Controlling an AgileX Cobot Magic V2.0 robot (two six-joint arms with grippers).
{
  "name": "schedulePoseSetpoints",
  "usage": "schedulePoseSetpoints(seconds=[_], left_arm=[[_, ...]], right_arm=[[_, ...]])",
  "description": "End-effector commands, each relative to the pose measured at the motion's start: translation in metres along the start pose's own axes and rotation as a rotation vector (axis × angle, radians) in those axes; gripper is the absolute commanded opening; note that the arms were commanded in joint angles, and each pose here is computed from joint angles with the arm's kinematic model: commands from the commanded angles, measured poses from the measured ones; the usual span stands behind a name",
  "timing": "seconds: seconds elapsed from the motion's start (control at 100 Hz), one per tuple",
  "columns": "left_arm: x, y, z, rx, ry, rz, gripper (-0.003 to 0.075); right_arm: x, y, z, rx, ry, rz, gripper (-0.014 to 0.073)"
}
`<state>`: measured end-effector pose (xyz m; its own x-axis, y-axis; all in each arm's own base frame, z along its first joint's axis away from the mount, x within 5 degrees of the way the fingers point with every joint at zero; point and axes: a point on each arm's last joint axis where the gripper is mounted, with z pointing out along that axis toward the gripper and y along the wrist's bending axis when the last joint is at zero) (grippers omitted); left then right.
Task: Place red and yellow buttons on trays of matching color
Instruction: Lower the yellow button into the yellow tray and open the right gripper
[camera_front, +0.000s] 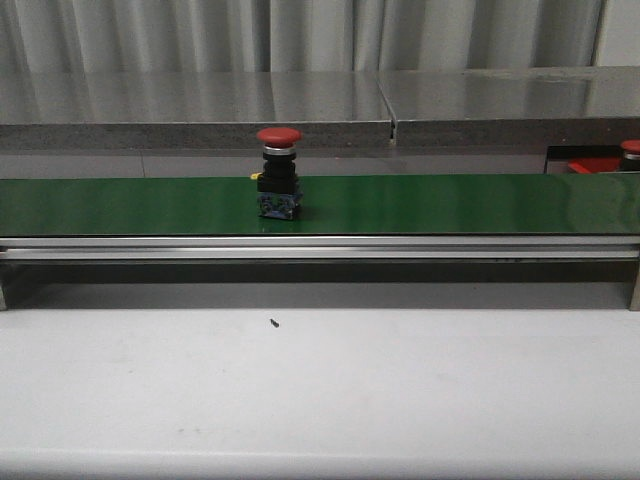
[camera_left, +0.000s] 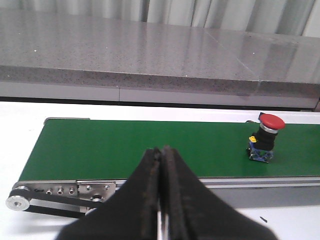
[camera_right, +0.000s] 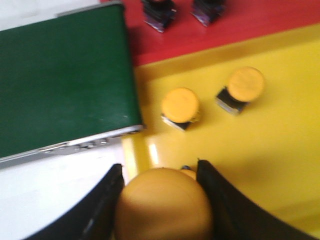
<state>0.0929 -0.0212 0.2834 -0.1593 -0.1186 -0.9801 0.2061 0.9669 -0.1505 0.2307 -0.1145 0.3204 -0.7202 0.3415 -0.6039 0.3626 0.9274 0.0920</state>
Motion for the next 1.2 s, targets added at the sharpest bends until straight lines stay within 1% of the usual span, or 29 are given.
schedulePoseSetpoints(seconds=[0.0,0.11,0.19,0.46,0.6,0.72,0.95,1.19], left_arm=[[-0.014,0.001,-0.001,-0.019,-0.082,-0.010,-0.0019],[-0.014,0.001,-0.001,-0.019,-0.082,-0.010,-0.0019],[-0.014,0.001,-0.001,-0.019,-0.082,-0.010,-0.0019],[-0.014,0.001,-0.001,-0.019,-0.082,-0.010,-0.0019],[-0.014,0.001,-0.001,-0.019,-0.082,-0.010,-0.0019],[-0.014,0.001,-0.001,-0.019,-0.082,-0.010,-0.0019],[-0.014,0.001,-0.001,-0.019,-0.082,-0.010,-0.0019],[-0.014,0.001,-0.001,-0.019,-0.082,-0.010,-0.0019]], right_arm=[[-0.004,-0.026,-0.010,0.082,-0.120,0.083,0.0131],[-0.001,-0.046,-0.002,0.108,-0.176,0.201,0.0131],[-0.002,-0.056,0.009,0.119,-0.180,0.239,0.0131],[0.000,-0.075,0.068,0.137,-0.082,0.249,0.0131],[0.005,-0.080,0.090,0.140,-0.036,0.238,0.0131],[0.007,-0.083,0.100,0.144,-0.023,0.242,0.0131],[0.008,-0.085,0.107,0.145,-0.016,0.245,0.0135],[0.014,-0.086,0.118,0.126,0.032,0.267,0.0135]])
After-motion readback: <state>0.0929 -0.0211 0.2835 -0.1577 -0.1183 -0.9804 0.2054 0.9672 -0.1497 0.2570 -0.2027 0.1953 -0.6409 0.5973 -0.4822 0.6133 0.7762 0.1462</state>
